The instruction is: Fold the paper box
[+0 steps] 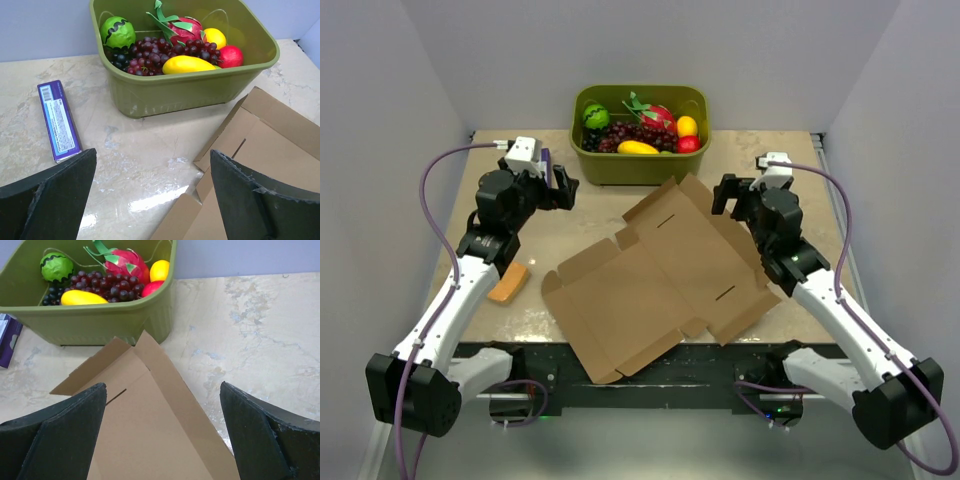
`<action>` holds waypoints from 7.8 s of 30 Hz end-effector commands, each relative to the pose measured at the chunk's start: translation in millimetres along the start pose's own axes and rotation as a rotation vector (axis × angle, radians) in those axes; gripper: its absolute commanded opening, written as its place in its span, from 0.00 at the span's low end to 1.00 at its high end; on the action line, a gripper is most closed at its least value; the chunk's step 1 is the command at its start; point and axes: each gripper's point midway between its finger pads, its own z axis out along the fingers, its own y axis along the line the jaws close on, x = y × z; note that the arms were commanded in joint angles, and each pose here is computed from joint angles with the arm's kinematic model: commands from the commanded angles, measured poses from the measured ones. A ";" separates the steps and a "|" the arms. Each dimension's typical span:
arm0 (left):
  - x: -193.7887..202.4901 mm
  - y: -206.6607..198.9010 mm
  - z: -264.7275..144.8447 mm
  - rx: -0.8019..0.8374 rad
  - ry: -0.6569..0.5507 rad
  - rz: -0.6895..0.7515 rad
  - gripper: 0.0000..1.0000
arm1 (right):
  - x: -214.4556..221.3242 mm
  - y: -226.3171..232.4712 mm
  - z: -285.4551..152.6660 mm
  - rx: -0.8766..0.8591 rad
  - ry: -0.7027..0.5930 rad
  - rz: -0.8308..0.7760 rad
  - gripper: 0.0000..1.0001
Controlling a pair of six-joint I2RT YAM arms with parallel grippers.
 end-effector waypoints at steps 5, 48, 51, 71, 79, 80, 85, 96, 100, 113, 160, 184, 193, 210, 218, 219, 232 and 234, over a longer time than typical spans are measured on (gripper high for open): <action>-12.5 -1.1 -1.8 -0.002 -0.039 -0.006 1.00 | -22.0 18.9 -1.0 -0.086 0.025 -0.040 0.99; 24.9 -55.7 1.6 0.343 0.039 0.056 0.98 | 154.5 -32.9 112.8 -0.446 0.600 -0.232 0.76; 24.7 -55.4 2.3 0.342 0.040 0.057 0.98 | 157.7 -30.2 113.5 -0.482 0.607 -0.194 0.73; 40.0 -68.4 6.5 0.419 0.089 0.077 0.98 | 85.4 17.0 76.9 -0.660 0.524 -0.208 0.00; 13.0 -76.6 12.0 0.462 0.045 0.126 0.98 | 31.3 80.7 52.6 -0.741 0.420 -0.345 0.00; 11.4 -74.9 14.1 0.453 0.042 0.137 0.98 | 19.4 91.5 50.4 -0.763 0.391 -0.360 0.00; 2.6 -58.9 23.0 0.355 0.035 0.168 0.99 | -3.8 119.9 41.3 -0.824 0.348 -0.433 0.00; -12.4 -55.6 27.4 0.241 -0.036 0.246 1.00 | -8.3 141.6 40.1 -0.841 0.360 -0.477 0.00; -19.8 -68.4 32.3 0.281 -0.063 0.245 0.97 | -1.9 144.5 35.3 -0.850 0.375 -0.481 0.00; 8.1 -78.0 49.9 0.311 -0.001 0.280 0.43 | 5.9 147.2 30.2 -0.870 0.388 -0.481 0.00; 51.1 -20.7 4.8 -0.085 -0.072 0.223 0.00 | -2.0 154.3 -36.5 -0.409 0.413 1.346 0.79; 39.3 -29.9 -11.3 -0.083 -0.137 0.342 0.00 | 48.1 144.9 27.0 -0.133 0.394 1.594 0.77; 44.7 -38.9 -9.7 -0.052 -0.125 0.333 0.00 | 64.0 143.9 40.3 -0.109 0.375 1.558 0.66; 57.4 -62.1 -10.7 0.072 -0.022 0.282 0.23 | 84.3 123.9 47.6 -0.073 0.234 1.435 0.05; 25.3 -80.3 -31.4 0.152 -0.064 0.202 0.77 | 104.3 123.2 49.6 -0.089 0.243 1.424 0.00; 19.3 -83.2 -33.2 0.159 -0.068 0.175 0.78 | 105.5 124.4 49.8 -0.092 0.249 1.421 0.00; 35.7 -129.9 7.7 0.241 0.159 -0.234 0.81 | 112.2 125.3 47.5 -0.107 0.260 1.400 0.00; 44.6 -130.9 14.9 0.237 0.185 -0.256 0.82 | 112.8 124.8 47.2 -0.109 0.260 1.400 0.00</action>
